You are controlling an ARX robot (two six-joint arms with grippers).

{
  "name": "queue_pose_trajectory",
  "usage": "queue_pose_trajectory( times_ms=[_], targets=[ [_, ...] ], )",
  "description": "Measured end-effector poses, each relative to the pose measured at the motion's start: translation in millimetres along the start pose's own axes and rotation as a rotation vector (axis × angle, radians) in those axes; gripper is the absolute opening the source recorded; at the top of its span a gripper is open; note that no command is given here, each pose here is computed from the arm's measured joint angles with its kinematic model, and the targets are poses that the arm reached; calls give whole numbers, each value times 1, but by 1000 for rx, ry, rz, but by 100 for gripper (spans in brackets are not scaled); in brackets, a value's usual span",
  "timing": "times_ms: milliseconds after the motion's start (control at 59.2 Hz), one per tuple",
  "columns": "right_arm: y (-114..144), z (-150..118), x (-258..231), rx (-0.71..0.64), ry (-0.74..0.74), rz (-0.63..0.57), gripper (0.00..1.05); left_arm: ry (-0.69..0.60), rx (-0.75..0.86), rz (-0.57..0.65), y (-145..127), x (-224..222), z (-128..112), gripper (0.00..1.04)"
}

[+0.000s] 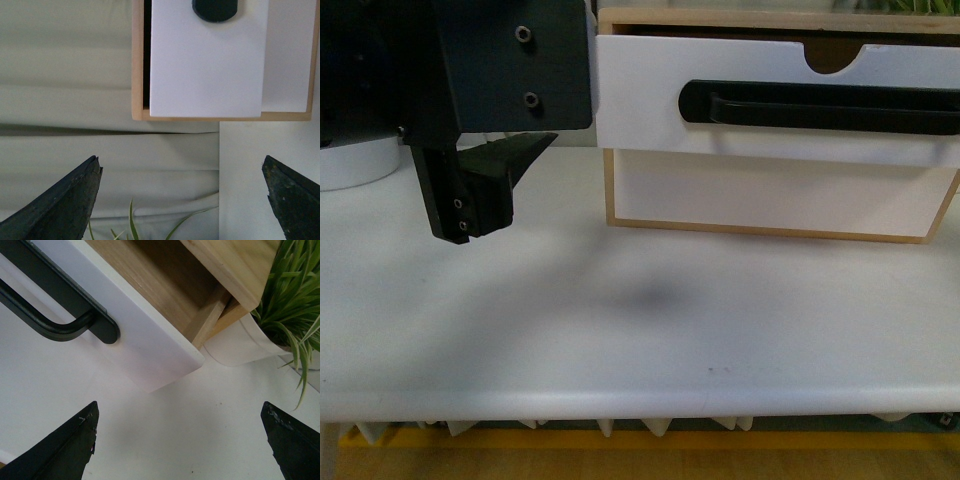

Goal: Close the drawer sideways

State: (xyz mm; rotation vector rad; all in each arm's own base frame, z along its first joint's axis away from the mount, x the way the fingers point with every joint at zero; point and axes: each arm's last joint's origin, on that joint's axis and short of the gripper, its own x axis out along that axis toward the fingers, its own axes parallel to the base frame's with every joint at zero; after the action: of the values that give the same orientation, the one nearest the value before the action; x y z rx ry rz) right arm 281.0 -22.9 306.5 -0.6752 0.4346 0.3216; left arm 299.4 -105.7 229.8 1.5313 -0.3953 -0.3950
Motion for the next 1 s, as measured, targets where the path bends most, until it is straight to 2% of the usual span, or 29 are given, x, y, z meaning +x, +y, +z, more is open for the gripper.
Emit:
queue_pose_trajectory(
  times_ms=[490, 996],
  targets=[
    [-6, 7, 17, -11, 4, 29, 95, 24, -53, -11, 26, 31, 20, 98],
    [-18, 16, 27, -31, 1, 44, 95, 16, -56, -48, 35, 50, 35, 98]
  ],
)
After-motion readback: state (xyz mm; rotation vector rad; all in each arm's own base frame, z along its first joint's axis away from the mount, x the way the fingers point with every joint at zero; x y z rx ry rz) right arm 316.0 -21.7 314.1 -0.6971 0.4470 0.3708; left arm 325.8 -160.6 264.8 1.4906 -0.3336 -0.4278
